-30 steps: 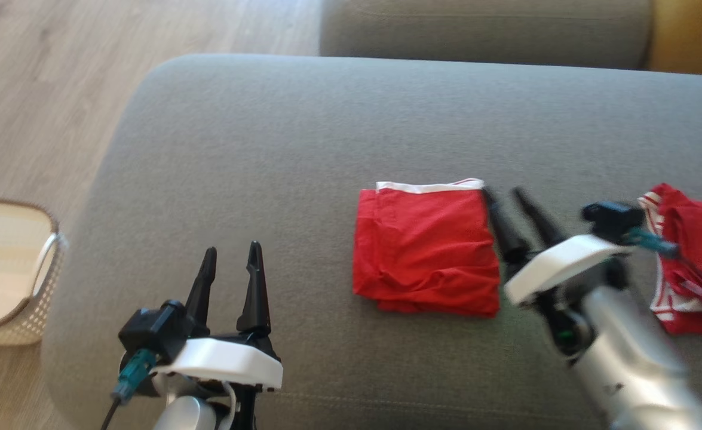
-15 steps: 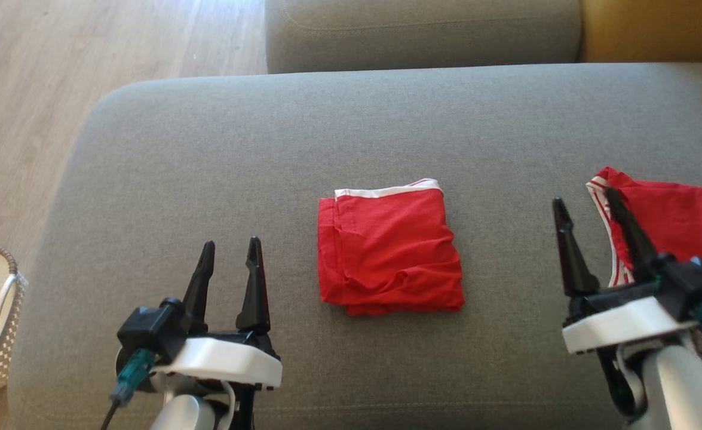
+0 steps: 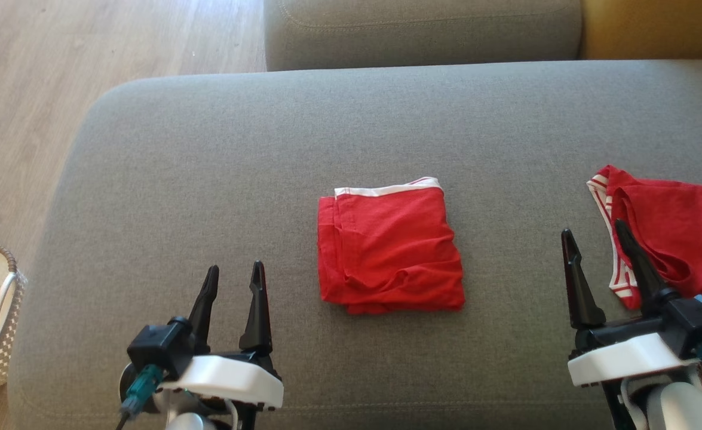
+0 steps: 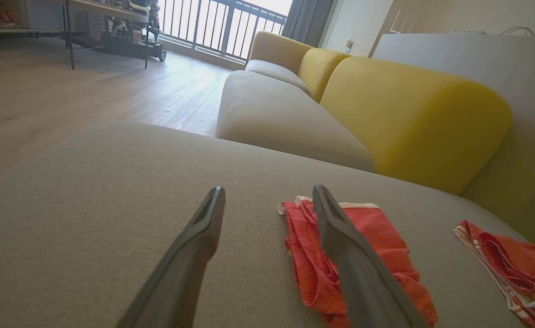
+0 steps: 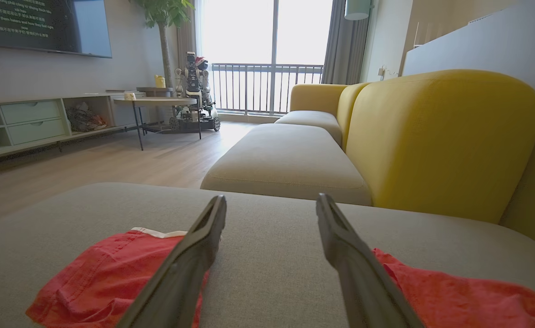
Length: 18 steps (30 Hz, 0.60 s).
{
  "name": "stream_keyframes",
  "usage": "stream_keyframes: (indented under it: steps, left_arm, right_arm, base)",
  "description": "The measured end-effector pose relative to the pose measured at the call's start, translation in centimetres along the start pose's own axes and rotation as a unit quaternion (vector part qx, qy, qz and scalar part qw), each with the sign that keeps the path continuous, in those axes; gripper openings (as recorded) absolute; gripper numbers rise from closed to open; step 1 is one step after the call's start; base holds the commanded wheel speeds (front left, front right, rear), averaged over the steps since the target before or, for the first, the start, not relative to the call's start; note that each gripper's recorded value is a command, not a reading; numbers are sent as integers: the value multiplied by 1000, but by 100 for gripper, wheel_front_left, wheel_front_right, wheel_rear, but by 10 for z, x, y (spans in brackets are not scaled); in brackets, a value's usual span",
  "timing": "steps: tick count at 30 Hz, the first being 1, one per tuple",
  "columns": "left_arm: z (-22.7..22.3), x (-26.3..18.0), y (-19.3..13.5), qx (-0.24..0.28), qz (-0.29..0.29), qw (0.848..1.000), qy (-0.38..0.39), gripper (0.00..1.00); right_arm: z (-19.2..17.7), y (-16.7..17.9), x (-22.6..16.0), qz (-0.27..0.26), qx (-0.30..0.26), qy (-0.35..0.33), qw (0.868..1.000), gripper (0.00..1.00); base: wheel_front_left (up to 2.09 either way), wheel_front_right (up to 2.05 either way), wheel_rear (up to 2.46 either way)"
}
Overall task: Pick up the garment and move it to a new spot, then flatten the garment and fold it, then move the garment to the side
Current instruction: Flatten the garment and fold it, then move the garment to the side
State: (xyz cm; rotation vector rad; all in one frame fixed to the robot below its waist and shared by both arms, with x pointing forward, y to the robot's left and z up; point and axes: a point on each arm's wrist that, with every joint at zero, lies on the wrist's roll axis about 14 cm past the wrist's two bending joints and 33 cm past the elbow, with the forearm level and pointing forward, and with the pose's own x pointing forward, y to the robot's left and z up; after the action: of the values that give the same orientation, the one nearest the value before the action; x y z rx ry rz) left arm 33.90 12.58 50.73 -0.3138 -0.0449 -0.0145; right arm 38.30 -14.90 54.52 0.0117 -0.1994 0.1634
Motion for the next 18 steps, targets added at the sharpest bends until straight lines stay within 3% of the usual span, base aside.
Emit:
stream_keyframes:
  steps: [18]
  left_arm:
    - [-2,1,1,8,-2,1000,2,100]
  right_arm:
    - [-6,-6,1,-12,24,6,1000,100]
  base:
    - [0,0,0]
